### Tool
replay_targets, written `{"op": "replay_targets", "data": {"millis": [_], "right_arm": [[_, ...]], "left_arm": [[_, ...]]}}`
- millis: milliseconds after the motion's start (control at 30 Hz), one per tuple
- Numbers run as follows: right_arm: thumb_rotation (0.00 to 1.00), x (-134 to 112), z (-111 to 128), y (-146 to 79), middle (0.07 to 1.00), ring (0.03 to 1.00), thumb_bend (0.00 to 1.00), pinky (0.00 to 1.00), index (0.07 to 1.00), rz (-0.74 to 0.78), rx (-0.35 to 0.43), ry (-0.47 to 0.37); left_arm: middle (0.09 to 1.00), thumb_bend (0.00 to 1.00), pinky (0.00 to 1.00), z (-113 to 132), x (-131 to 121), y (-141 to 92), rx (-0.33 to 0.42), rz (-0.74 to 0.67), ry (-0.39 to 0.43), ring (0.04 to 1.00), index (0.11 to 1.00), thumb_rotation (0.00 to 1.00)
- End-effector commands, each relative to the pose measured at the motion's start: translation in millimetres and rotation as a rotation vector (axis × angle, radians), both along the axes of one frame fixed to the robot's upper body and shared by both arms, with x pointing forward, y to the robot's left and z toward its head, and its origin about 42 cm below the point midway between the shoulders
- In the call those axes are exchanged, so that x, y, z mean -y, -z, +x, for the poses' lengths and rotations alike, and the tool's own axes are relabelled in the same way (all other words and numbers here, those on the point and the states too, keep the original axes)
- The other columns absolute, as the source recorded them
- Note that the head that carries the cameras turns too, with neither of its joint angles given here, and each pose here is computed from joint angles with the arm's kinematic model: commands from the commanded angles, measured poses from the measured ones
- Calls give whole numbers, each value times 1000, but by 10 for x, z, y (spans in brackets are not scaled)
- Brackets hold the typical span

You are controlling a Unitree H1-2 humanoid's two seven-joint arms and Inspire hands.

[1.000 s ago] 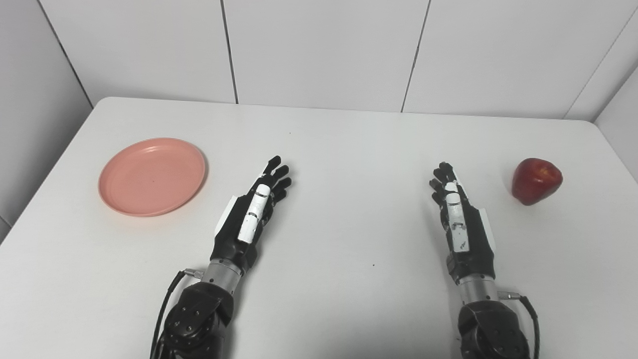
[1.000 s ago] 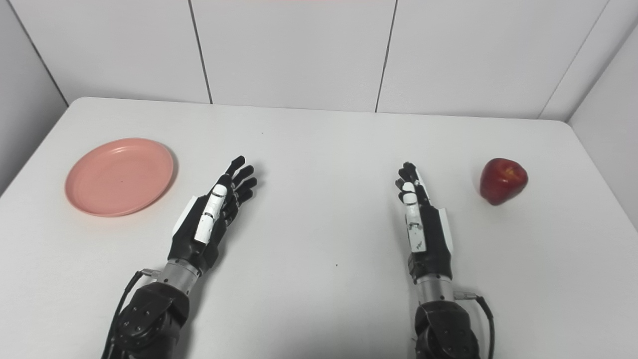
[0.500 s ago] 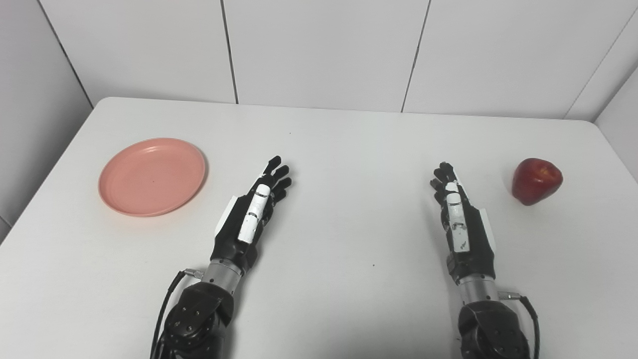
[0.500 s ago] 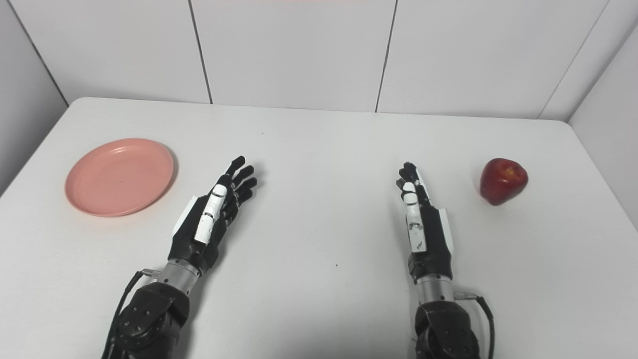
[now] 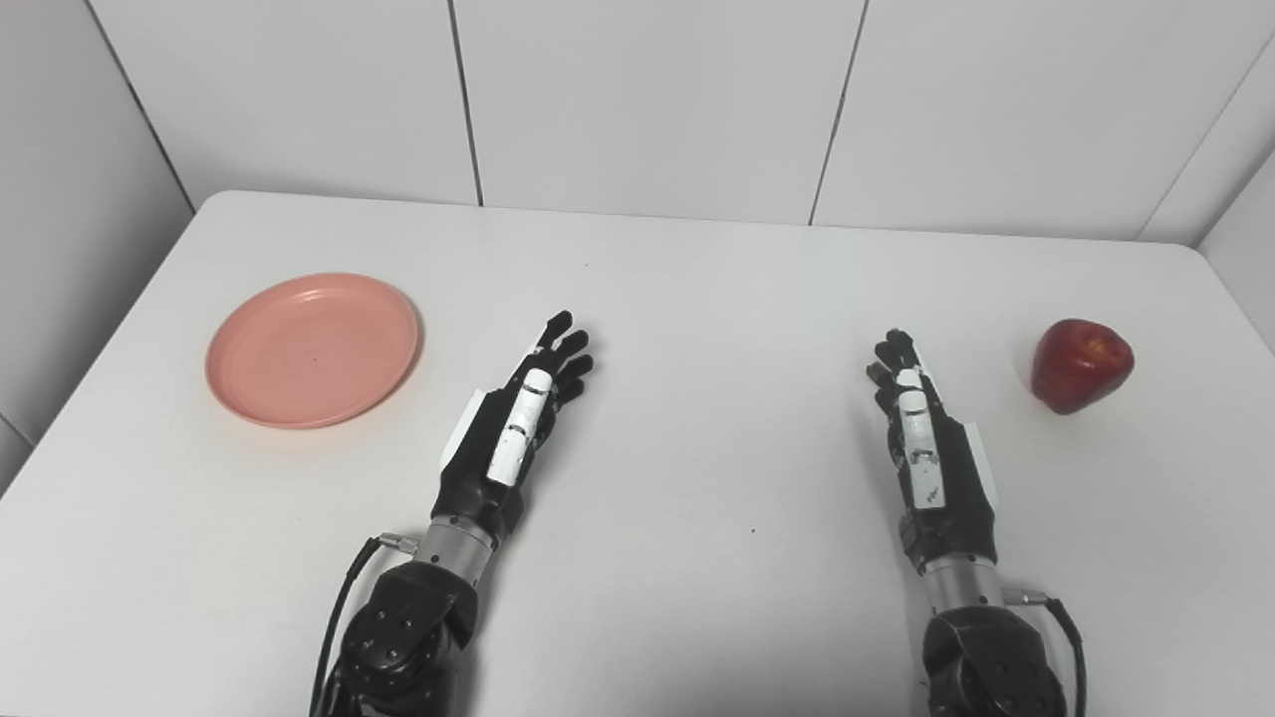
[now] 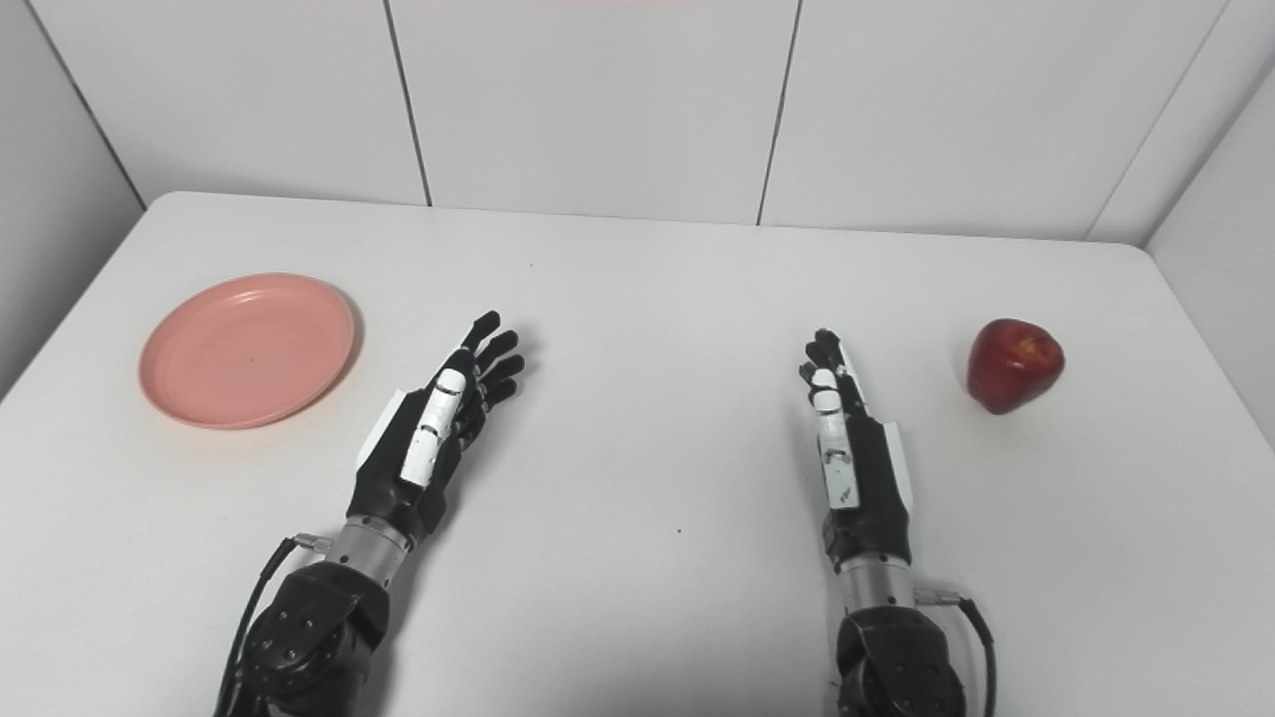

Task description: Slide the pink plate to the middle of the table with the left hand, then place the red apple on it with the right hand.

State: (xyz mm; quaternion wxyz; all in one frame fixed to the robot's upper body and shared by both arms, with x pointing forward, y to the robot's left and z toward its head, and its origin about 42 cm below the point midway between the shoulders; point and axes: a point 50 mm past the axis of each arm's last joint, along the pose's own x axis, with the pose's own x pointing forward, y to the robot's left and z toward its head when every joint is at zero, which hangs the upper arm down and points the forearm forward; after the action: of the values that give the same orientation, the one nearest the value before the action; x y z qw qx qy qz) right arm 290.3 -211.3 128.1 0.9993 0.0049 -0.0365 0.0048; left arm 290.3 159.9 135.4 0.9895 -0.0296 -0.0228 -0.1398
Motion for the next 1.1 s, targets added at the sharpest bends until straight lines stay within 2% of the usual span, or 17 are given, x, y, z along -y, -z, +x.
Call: {"op": "replay_targets", "data": {"millis": [0, 333, 533, 1067], "right_arm": [[999, 46, 53, -136, 946, 944, 226, 995, 947, -2, 105, -19], [1000, 197, 66, -56, 974, 971, 160, 999, 979, 17, 127, -56], [1000, 209, 74, -80, 987, 991, 117, 1000, 996, 49, 122, -64], [1000, 165, 36, -189, 999, 1000, 63, 1000, 1000, 55, 107, -68]], "left_arm": [[950, 496, 948, 38, 80, -104, 73, -11, 0, 932, 942, 1000], [956, 490, 940, 60, 309, -19, 59, -15, -8, 938, 948, 1000], [955, 446, 916, 73, 409, 7, 65, 4, -15, 936, 947, 1000], [947, 433, 907, 85, 409, -42, 75, 23, -39, 928, 939, 1000]]}}
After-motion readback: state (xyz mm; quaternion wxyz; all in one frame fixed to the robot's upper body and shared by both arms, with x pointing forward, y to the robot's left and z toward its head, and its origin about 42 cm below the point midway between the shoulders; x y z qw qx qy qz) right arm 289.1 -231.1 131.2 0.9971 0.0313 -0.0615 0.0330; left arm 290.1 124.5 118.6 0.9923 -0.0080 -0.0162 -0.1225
